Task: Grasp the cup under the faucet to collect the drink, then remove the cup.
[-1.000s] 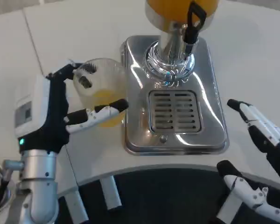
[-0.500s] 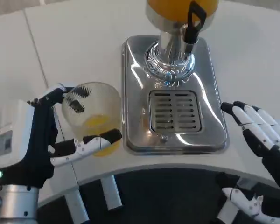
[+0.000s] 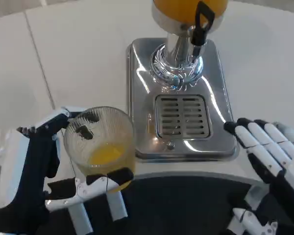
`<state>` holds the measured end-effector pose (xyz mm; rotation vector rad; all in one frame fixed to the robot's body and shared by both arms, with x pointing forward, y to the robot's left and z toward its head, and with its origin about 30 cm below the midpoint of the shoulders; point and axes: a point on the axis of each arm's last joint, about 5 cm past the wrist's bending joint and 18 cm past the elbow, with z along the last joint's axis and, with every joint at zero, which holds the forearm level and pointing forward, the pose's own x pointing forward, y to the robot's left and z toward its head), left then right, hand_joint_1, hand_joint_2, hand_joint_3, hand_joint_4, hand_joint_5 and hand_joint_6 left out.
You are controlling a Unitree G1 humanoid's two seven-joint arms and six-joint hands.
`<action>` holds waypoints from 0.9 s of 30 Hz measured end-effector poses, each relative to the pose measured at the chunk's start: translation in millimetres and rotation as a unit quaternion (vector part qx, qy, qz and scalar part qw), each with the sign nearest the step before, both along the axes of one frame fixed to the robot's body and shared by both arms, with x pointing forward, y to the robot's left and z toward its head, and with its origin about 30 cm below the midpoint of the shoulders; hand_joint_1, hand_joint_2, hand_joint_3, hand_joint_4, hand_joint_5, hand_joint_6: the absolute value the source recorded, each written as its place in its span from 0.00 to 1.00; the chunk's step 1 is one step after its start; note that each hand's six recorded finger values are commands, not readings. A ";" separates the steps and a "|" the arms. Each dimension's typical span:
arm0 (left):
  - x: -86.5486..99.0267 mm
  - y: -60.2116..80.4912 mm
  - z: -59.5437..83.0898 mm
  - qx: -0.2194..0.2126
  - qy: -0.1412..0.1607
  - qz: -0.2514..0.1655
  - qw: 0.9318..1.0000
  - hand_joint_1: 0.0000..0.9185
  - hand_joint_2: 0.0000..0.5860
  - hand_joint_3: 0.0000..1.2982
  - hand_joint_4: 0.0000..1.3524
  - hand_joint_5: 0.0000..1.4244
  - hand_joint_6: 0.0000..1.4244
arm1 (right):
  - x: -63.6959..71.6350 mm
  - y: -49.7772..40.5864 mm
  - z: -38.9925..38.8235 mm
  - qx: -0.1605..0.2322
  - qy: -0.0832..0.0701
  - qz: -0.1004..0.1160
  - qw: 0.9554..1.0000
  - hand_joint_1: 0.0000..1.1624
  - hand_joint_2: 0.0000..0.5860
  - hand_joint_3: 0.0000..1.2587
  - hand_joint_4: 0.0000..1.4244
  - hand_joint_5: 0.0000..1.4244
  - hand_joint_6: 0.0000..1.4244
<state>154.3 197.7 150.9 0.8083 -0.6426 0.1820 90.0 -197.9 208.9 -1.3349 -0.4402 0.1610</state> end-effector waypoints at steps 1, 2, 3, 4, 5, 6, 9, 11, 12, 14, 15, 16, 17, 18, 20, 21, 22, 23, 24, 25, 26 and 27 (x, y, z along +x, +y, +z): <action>-1.9 0.1 1.1 0.001 -0.003 -0.002 1.000 0.89 0.00 0.85 0.77 0.98 1.00 | -0.4 0.2 -0.5 -0.003 -0.001 0.002 1.000 0.19 0.91 0.01 0.00 0.00 0.00; -4.9 -0.2 2.5 0.000 -0.008 -0.006 1.000 0.89 0.00 0.85 0.77 0.98 1.00 | -0.9 0.3 -1.4 -0.006 -0.001 0.006 1.000 0.19 0.91 0.01 0.00 0.00 0.00; -7.3 -0.7 3.5 -0.002 -0.011 -0.010 1.000 0.89 0.00 0.85 0.77 0.98 1.00 | -1.3 0.4 -2.3 -0.008 0.000 0.009 1.000 0.19 0.91 0.01 0.00 0.00 0.00; -8.5 -0.7 4.3 -0.004 -0.012 -0.013 1.000 0.89 0.00 0.85 0.77 0.98 1.00 | -1.6 0.5 -3.1 -0.010 0.001 0.014 1.000 0.19 0.91 0.01 0.00 0.00 0.00; -8.7 -0.3 4.6 -0.003 -0.011 -0.014 1.000 0.89 0.00 0.85 0.77 0.98 1.00 | -1.6 0.5 -3.7 -0.011 0.002 0.016 1.000 0.19 0.91 0.01 0.00 0.00 0.00; -9.6 0.4 5.3 -0.002 -0.010 -0.014 1.000 0.89 0.00 0.85 0.77 0.98 1.00 | -1.5 0.2 -4.3 -0.013 0.003 0.019 1.000 0.17 0.92 0.00 0.00 0.00 0.00; -16.0 2.3 8.8 0.008 -0.016 -0.021 1.000 0.89 0.00 0.85 0.77 0.98 1.00 | -0.4 -1.4 -2.4 -0.027 0.002 0.031 0.999 0.17 0.92 0.00 0.00 0.00 0.00; -20.3 1.4 10.6 0.013 -0.021 -0.033 0.999 0.89 0.00 0.85 0.77 0.98 1.00 | 1.6 -2.1 0.4 -0.028 -0.004 0.038 0.999 0.16 0.92 0.00 0.00 0.00 0.00; -22.4 1.0 10.6 0.016 -0.020 -0.038 0.999 0.89 0.00 0.85 0.77 0.98 1.00 | 2.3 -2.4 1.8 -0.029 -0.008 0.042 0.999 0.16 0.92 0.00 0.00 0.00 0.00; -26.6 0.7 8.4 0.019 -0.010 -0.045 0.999 0.89 0.00 0.85 0.77 0.98 1.00 | 2.6 -3.5 3.6 -0.032 -0.014 0.046 0.998 0.16 0.92 0.00 0.00 0.00 0.00; -27.9 0.7 7.5 0.020 -0.005 -0.046 0.999 0.89 0.00 0.85 0.77 0.98 1.00 | 2.3 -3.5 3.5 -0.032 -0.014 0.047 0.998 0.14 0.93 0.00 0.00 0.00 0.00; -28.9 0.7 6.7 0.020 -0.002 -0.046 0.999 0.89 0.00 0.85 0.77 0.98 1.00 | 2.0 -3.3 3.3 -0.033 -0.014 0.049 0.998 0.14 0.93 0.00 0.00 0.00 0.00; -29.9 0.4 6.0 0.019 -0.001 -0.047 0.999 0.89 0.00 0.85 0.77 0.98 1.00 | 1.4 -3.2 3.0 -0.034 -0.014 0.052 0.998 0.14 0.93 0.00 0.00 0.00 0.00; -30.7 0.1 5.4 0.019 0.002 -0.049 0.999 0.89 0.00 0.85 0.77 0.98 1.00 | 0.2 -2.9 2.2 -0.035 -0.012 0.055 0.998 0.14 0.93 0.00 0.00 0.00 0.00; -31.2 -0.5 5.0 0.017 0.002 -0.050 0.999 0.89 0.00 0.85 0.77 0.98 1.00 | -1.7 -2.3 0.9 -0.033 -0.013 0.059 0.998 0.13 0.93 0.00 0.00 0.00 0.00; -31.5 -1.0 4.8 0.016 0.002 -0.052 0.999 0.89 0.00 0.85 0.77 0.98 1.00 | -2.6 -2.2 0.3 -0.032 -0.014 0.060 0.998 0.13 0.93 0.00 0.00 0.00 0.00; -31.7 -1.5 4.5 0.015 0.003 -0.053 0.998 0.89 0.00 0.85 0.77 0.98 1.00 | -3.7 -2.0 -0.3 -0.031 -0.014 0.062 0.998 0.13 0.93 0.00 0.00 0.00 0.00; -31.9 -2.0 4.2 0.014 0.004 -0.054 0.998 0.89 0.00 0.85 0.77 0.98 1.00 | -4.2 -1.8 -0.7 -0.030 -0.014 0.063 0.997 0.13 0.93 0.00 0.00 0.00 0.00; -32.1 -2.8 3.9 0.013 0.005 -0.057 0.998 0.89 0.00 0.85 0.77 0.98 1.00 | -4.9 -1.5 -1.2 -0.029 -0.015 0.065 0.997 0.13 0.93 0.00 0.00 0.00 0.00; -32.1 -3.8 3.6 0.011 0.006 -0.058 0.998 0.89 0.00 0.85 0.77 0.98 1.00 | -5.3 -1.1 -1.5 -0.029 -0.015 0.067 0.997 0.13 0.93 0.00 0.00 0.00 0.00; -31.8 -5.1 3.3 0.008 0.007 -0.060 0.998 0.89 0.00 0.85 0.77 0.98 1.00 | -5.6 -0.5 -1.8 -0.028 -0.015 0.071 0.997 0.13 0.93 0.00 0.00 0.00 0.00; -31.7 -6.3 3.0 0.004 0.007 -0.061 0.998 0.89 0.00 0.85 0.77 0.98 1.00 | -5.7 -0.1 -1.9 -0.027 -0.016 0.073 0.997 0.13 0.93 0.00 0.00 0.00 0.00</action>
